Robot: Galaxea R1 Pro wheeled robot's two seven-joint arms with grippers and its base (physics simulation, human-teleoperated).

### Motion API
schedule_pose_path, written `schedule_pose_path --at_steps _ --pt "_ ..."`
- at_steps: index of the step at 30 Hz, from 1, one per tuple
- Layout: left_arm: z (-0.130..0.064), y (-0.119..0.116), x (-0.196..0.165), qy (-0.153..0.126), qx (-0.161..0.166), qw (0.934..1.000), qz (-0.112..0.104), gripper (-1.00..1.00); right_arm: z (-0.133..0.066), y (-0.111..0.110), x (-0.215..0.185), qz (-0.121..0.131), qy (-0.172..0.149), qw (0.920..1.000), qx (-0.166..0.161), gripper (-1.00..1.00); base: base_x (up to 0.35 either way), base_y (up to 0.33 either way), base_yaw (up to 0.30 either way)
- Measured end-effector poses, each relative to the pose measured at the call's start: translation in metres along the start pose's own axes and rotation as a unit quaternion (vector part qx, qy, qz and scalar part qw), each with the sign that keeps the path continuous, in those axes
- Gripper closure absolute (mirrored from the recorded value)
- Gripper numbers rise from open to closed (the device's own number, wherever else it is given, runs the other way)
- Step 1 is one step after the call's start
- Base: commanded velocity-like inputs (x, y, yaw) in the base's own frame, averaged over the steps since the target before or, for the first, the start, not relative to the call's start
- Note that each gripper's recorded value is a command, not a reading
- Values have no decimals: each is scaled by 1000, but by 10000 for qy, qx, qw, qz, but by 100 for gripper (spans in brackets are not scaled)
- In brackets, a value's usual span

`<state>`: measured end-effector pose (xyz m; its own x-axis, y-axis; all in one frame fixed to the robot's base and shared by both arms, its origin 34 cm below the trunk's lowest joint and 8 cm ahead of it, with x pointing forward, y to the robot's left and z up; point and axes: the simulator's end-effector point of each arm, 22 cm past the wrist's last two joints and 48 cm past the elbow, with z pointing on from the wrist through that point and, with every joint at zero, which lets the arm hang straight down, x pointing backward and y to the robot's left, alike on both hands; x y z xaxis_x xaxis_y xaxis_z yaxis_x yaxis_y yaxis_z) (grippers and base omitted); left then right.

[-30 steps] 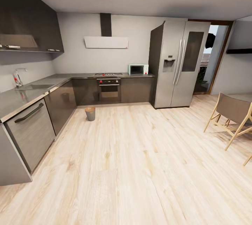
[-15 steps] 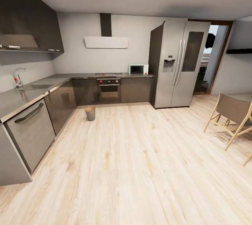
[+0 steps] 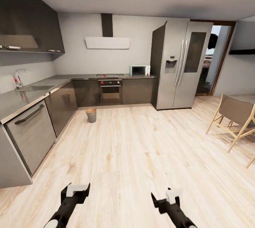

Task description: Put the three can of soda from the living room inside the tash can in the kitchen.

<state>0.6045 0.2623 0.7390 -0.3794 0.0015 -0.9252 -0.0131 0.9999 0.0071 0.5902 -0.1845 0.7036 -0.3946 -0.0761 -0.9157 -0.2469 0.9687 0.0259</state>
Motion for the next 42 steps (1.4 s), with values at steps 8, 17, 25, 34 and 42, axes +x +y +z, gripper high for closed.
schedule_pose_path --at_steps 8,17,25,34,42 --pt "-20 -2 -6 -454 36 9989 49 -100 -33 -39 -2 -235 -292 9990 249 -100 16 0 0" --pt "-37 -2 29 -289 42 9996 65 -100 -55 -95 -8 -174 -548 9949 826 -100 109 0 0" --pt "-40 -2 59 -2 38 10000 28 -100 -59 -108 -7 -124 -564 9932 1009 -100 209 0 0" --pt "-42 -2 78 142 34 9999 56 -100 -59 -108 -3 -79 -531 9931 1046 -100 317 42 0" --pt "-42 -3 78 149 42 9999 67 -100 -59 -106 -2 -82 -513 9934 1027 -100 325 89 0"
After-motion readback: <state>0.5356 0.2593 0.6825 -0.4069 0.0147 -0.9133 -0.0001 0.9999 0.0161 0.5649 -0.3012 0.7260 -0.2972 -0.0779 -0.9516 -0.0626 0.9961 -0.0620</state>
